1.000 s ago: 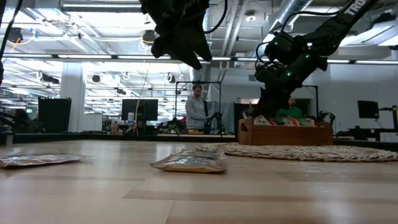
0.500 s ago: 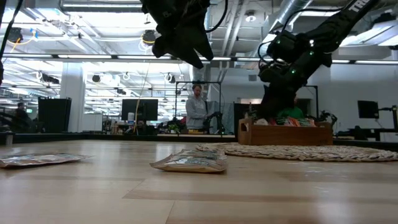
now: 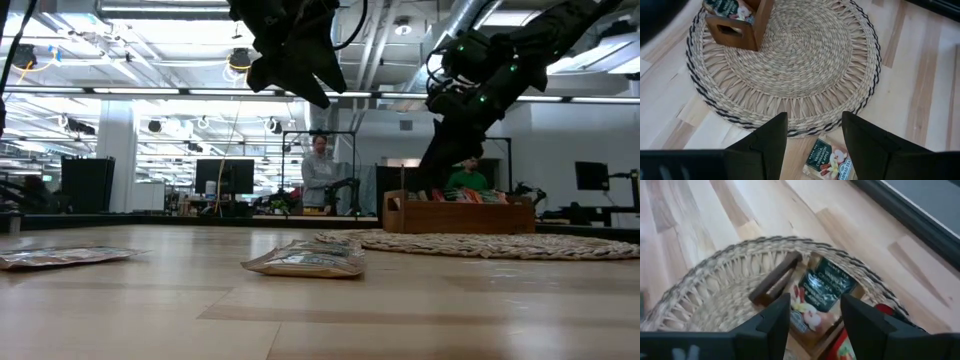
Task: Pick & Place Tea
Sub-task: Put the brown tea pack into the left compartment of the brown organizer
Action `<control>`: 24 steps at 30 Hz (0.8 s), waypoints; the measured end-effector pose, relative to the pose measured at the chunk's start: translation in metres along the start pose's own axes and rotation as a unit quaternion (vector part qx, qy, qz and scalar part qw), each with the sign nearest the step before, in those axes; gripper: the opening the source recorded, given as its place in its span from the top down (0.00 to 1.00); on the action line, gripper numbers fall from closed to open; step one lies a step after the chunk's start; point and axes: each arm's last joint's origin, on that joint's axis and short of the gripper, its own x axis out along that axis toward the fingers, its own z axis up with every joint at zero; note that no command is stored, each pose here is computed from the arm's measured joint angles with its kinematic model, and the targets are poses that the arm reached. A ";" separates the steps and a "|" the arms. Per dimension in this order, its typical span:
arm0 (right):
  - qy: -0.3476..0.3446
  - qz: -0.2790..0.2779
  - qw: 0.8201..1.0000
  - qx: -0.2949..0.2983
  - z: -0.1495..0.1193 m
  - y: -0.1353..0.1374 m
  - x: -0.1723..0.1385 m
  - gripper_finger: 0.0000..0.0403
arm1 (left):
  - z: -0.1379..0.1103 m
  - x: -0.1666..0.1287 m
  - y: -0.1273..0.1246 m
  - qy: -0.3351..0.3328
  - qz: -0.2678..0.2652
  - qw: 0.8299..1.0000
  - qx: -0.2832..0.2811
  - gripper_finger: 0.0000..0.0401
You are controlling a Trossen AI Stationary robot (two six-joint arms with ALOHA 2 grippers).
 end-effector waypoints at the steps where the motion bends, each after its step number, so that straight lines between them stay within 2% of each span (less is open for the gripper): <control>1: -0.004 0.003 1.000 0.005 0.001 0.000 -0.002 0.58 | 0.000 0.000 0.000 0.000 -0.001 1.000 0.000 0.55; 4: -0.021 0.037 0.999 0.024 0.008 0.007 -0.012 0.59 | 0.000 0.000 0.000 0.000 -0.001 1.000 0.000 0.55; 8: -0.033 0.152 0.988 0.010 0.016 0.033 -0.039 0.61 | -0.002 0.000 0.001 0.010 0.008 1.000 0.010 0.55; 13: -0.007 0.236 0.972 0.014 0.005 0.077 -0.069 0.64 | -0.015 -0.002 0.011 0.066 0.077 0.994 0.028 0.55; 16: 0.024 0.265 0.963 0.038 -0.005 0.106 -0.078 0.66 | -0.026 -0.004 0.019 0.101 0.132 0.986 0.029 0.55; 19: 0.021 0.270 0.962 0.043 -0.014 0.134 -0.084 0.69 | -0.042 0.000 0.027 0.115 0.163 0.980 0.011 0.55; 24: 0.005 0.270 0.962 0.052 -0.025 0.169 -0.084 0.72 | -0.076 0.002 0.030 0.154 0.145 0.977 -0.016 0.55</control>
